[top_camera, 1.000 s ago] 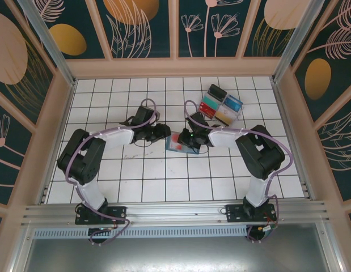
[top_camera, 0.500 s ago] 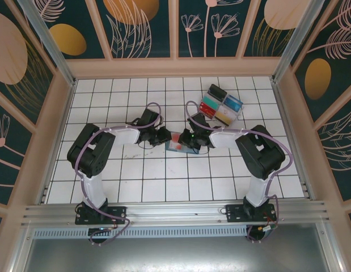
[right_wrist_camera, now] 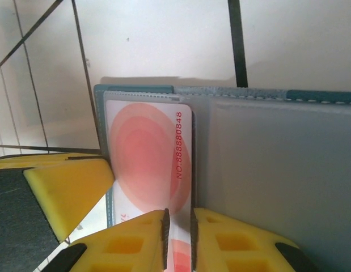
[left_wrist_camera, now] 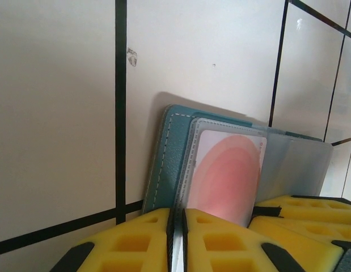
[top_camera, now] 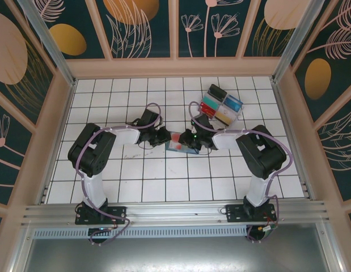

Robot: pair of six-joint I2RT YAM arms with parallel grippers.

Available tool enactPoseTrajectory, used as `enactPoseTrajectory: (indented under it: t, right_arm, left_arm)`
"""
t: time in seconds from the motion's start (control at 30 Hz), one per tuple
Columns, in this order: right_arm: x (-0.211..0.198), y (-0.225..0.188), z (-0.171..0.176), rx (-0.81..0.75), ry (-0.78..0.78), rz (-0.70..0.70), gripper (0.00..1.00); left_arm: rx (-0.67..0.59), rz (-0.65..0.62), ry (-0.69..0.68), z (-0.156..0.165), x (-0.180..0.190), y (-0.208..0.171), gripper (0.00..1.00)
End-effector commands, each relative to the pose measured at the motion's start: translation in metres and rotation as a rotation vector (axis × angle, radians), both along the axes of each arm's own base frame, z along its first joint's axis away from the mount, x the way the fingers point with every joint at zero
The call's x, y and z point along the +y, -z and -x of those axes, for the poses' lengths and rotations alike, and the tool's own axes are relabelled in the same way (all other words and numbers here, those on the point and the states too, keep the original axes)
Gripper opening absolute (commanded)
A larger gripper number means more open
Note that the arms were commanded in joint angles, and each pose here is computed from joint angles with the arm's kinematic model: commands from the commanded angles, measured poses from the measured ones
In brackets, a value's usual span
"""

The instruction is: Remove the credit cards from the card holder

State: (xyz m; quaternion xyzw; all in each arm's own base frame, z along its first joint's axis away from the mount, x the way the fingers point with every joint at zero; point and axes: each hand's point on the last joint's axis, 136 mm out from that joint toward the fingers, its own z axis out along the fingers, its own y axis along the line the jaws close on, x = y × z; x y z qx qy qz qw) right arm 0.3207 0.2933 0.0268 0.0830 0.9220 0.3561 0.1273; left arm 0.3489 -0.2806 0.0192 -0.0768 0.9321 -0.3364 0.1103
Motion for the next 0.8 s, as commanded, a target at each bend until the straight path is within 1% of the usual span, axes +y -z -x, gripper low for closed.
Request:
enactPoseTrajectory:
  t: [0.0,0.1,0.2,0.3,0.37,0.47,0.57,0.67,0.77]
  right_arm:
    - [0.009,0.000,0.014,0.002,-0.064,-0.082,0.21]
    - [0.012,-0.012,0.015,-0.031,-0.080,-0.162,0.21]
    - [0.007,-0.020,0.013,-0.063,-0.064,-0.205,0.19]
    - [0.005,-0.028,0.012,-0.086,-0.060,-0.257,0.18]
    - [0.006,-0.029,0.014,-0.083,-0.075,-0.268,0.18]
    - [0.003,-0.020,0.011,-0.053,-0.052,-0.222,0.18]
    - [-0.010,0.005,0.005,0.006,0.028,-0.068,0.18]
    - [-0.027,0.016,0.001,0.035,0.112,0.048,0.18]
    - [-0.032,0.012,0.002,0.039,0.144,0.071,0.18]
  left_arm:
    - [0.141,-0.084,-0.013,0.029,0.016,0.044,0.15]
    - [0.160,-0.096,-0.018,0.038,0.022,0.052,0.15]
    - [0.167,-0.097,-0.023,0.040,0.023,0.055,0.15]
    - [0.179,-0.068,-0.025,0.043,0.020,0.055,0.15]
    - [0.187,-0.054,-0.026,0.044,0.018,0.055,0.15]
    - [0.190,-0.045,-0.030,0.046,0.019,0.054,0.15]
    - [0.190,-0.057,-0.037,0.048,0.021,0.055,0.15]
    - [0.183,-0.082,-0.045,0.047,0.025,0.055,0.15]
    - [0.182,-0.090,-0.049,0.046,0.026,0.056,0.15]
